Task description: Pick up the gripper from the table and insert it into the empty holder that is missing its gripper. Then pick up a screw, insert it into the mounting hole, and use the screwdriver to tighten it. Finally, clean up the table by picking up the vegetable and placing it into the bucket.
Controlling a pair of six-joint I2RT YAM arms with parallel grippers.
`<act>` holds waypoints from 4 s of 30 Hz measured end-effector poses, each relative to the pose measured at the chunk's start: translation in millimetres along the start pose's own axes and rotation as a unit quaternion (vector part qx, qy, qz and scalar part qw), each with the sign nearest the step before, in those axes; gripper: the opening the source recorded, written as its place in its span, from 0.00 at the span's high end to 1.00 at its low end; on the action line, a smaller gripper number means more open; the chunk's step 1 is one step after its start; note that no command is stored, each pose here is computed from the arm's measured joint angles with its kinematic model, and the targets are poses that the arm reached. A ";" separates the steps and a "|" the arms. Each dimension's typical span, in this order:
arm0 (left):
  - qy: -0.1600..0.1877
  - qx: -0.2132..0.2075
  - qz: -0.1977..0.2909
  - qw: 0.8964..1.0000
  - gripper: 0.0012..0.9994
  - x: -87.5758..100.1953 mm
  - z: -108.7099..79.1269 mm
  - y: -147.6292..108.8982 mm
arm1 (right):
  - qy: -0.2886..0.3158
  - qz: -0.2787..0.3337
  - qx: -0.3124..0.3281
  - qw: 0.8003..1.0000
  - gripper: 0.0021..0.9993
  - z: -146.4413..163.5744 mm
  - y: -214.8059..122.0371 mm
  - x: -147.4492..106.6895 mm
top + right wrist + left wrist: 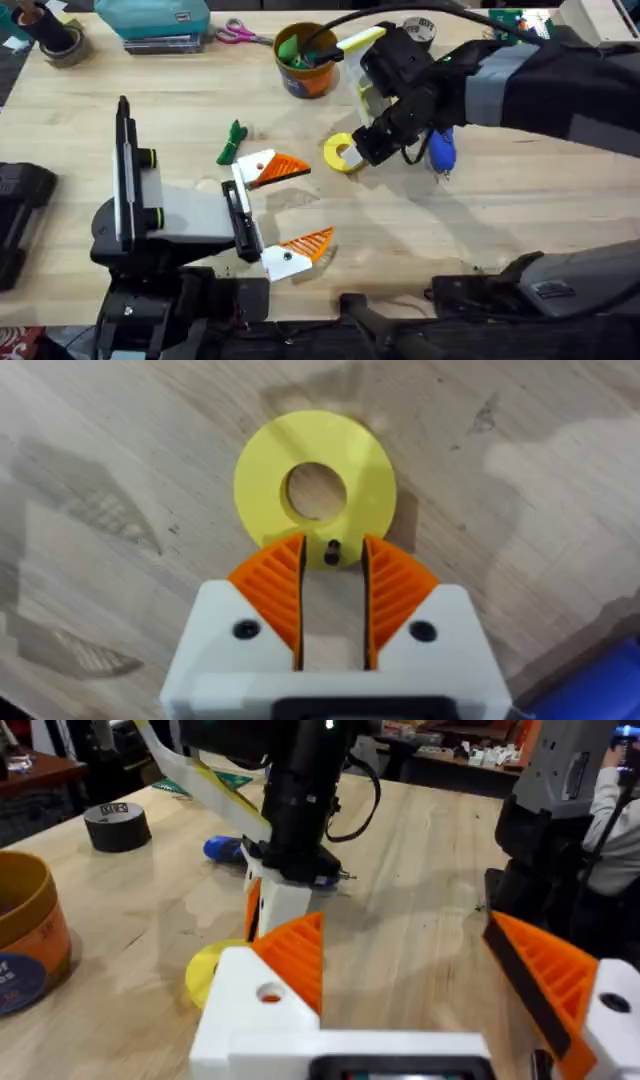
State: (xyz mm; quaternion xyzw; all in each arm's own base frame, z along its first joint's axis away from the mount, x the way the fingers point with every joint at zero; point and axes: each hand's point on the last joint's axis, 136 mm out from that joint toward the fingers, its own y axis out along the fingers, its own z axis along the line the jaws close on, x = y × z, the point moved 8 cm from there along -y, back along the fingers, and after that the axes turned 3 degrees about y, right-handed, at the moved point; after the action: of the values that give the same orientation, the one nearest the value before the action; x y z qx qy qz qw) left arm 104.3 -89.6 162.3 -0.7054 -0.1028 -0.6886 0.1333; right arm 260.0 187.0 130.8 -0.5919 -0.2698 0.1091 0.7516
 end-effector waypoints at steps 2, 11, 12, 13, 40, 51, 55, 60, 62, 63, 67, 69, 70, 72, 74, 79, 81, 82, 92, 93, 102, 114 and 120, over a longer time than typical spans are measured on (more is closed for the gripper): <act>0.000 0.000 0.000 1.000 0.01 0.0 0.0 0.0 | 0.000 0.000 0.000 1.000 0.74 0.1 0.0 0.0; 0.000 0.000 0.000 1.000 0.01 0.0 0.0 0.0 | 0.000 0.000 0.000 1.000 0.93 0.0 0.0 0.0; 0.000 0.000 0.000 1.000 0.01 0.0 0.0 0.0 | 0.000 0.000 0.000 1.000 0.98 0.0 0.0 0.0; 0.000 0.000 0.000 1.000 0.01 0.0 0.0 0.0 | 0.001 0.000 0.000 1.000 0.99 0.0 0.0 0.0; 0.001 0.000 0.000 1.000 0.01 0.1 0.0 0.0 | -0.002 -0.008 -0.026 1.000 1.00 9.1 -80.8 38.4; 0.000 0.000 0.000 1.000 0.01 0.0 0.0 0.0 | -0.028 -0.085 -0.033 0.995 1.00 26.0 -201.3 56.2; 0.000 0.000 0.000 1.000 0.01 0.0 0.0 0.0 | -0.032 -0.092 -0.033 0.995 1.00 29.2 -217.0 55.2; 0.000 0.000 0.000 1.000 0.01 0.0 0.0 0.0 | -0.043 -0.095 -0.031 0.994 1.00 34.7 -222.3 54.7; 0.000 0.000 0.000 1.000 0.01 0.0 0.0 0.0 | -0.047 -0.095 -0.029 0.994 1.00 37.8 -222.0 54.4; 0.000 0.000 0.000 1.000 0.01 0.0 0.0 0.0 | -0.050 -0.094 -0.028 0.994 1.00 39.3 -221.6 54.3; 0.000 0.000 0.000 1.000 0.01 0.0 0.0 0.0 | -0.064 -0.093 -0.022 0.993 1.00 48.6 -220.6 53.0; 0.001 0.000 0.000 1.000 0.01 0.1 0.0 0.0 | -0.073 -0.091 -0.019 0.993 1.00 55.0 -219.8 52.1; 0.000 0.000 0.000 1.000 0.01 0.0 0.0 0.0 | -0.080 -0.091 -0.016 0.993 1.00 59.1 -219.4 51.5; 0.000 0.000 0.000 1.000 0.01 0.0 0.0 0.0 | -0.093 -0.091 -0.011 0.991 1.00 67.7 -218.6 50.7; 0.000 0.000 0.000 1.000 0.01 0.0 0.0 0.0 | -0.110 -0.096 -0.004 0.989 1.00 78.3 -217.8 50.6; 0.000 0.000 0.000 1.000 0.01 0.0 0.0 0.0 | -0.146 -0.094 0.012 0.985 1.00 104.3 -211.4 53.1; 0.000 0.000 0.000 1.000 0.01 0.0 0.0 0.0 | -0.156 -0.089 0.016 0.984 1.00 113.0 -206.3 56.4; 0.000 0.000 0.000 1.000 0.01 0.0 0.0 0.0 | -0.162 -0.086 0.018 0.983 1.00 117.8 -203.6 58.8; 0.000 0.000 0.000 1.000 0.01 0.1 0.0 0.0 | -0.225 -0.065 0.036 0.971 1.00 162.6 -183.5 64.9; 0.000 0.000 0.000 1.000 0.01 0.0 0.0 0.0 | -0.233 -0.064 0.037 0.970 1.00 166.6 -182.9 63.7; 0.000 0.000 0.000 1.000 0.01 0.0 0.0 0.0 | -0.319 -0.054 0.051 0.945 1.00 197.1 -182.2 45.2; 0.000 0.000 0.000 1.000 0.01 0.0 0.0 0.0 | -0.383 -0.052 0.049 0.921 1.00 203.9 -182.2 39.1; 0.000 0.000 0.000 1.000 0.01 0.0 0.0 0.0 | -0.386 -0.052 0.047 0.920 1.00 201.9 -182.1 40.3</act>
State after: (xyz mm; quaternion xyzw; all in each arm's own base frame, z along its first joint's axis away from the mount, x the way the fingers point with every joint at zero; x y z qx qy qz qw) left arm 104.3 -89.6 162.3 -0.7053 -0.1028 -0.6886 0.1333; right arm 157.2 324.1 345.8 -0.4526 -0.5640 0.3025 0.6209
